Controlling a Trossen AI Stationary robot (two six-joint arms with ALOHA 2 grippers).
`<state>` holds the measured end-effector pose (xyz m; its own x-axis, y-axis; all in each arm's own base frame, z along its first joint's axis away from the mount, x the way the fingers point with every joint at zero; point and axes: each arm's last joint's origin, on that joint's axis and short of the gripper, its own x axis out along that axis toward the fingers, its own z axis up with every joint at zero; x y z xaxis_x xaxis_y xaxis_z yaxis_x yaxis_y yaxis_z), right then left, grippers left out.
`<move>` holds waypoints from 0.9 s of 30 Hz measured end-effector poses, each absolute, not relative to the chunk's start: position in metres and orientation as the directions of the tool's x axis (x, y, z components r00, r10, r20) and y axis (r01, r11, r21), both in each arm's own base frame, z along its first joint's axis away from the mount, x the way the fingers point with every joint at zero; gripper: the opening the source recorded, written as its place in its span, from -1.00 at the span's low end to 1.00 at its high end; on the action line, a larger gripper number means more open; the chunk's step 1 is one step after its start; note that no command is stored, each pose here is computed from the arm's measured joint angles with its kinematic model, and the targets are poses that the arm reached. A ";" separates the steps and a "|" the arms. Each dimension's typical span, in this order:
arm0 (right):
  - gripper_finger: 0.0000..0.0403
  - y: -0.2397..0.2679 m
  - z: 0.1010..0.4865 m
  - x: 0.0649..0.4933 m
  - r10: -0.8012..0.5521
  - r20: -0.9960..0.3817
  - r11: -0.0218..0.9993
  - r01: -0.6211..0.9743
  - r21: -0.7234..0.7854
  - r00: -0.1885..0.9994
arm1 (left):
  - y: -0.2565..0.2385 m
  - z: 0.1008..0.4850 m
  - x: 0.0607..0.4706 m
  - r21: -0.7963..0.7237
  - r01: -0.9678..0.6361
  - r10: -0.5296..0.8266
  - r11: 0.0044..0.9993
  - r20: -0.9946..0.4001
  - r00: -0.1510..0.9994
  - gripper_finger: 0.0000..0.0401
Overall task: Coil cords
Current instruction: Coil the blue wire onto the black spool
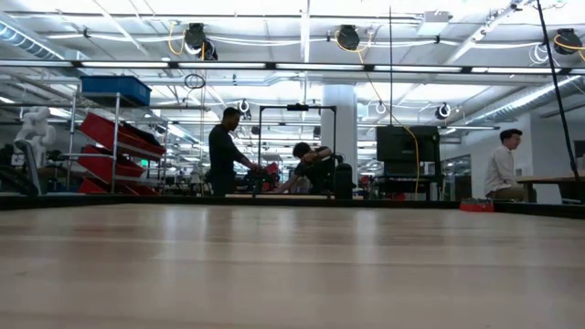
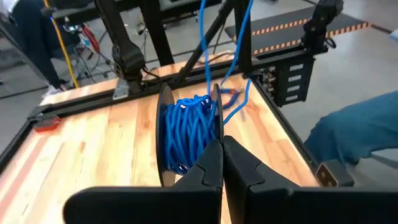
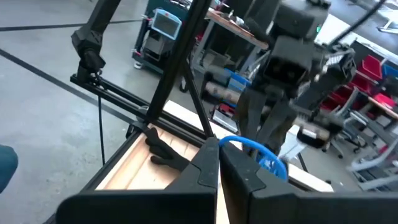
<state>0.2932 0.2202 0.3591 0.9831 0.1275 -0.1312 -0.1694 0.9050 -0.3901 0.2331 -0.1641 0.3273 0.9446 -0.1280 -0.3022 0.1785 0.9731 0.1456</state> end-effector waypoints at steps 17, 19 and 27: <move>-1.00 0.191 0.364 0.316 0.184 -0.136 0.862 -0.226 -0.453 0.973 | -0.159 0.300 0.264 0.061 0.312 -0.261 0.948 -0.411 0.874 -1.00; -1.00 0.188 0.367 0.318 0.200 -0.133 0.856 -0.239 -0.458 0.971 | -0.159 0.298 0.266 0.053 0.322 -0.272 0.945 -0.418 0.867 -1.00; -1.00 0.174 0.372 0.327 0.290 -0.122 0.844 -0.313 -0.436 0.949 | -0.165 0.294 0.275 0.023 0.379 -0.342 0.925 -0.382 0.858 -1.00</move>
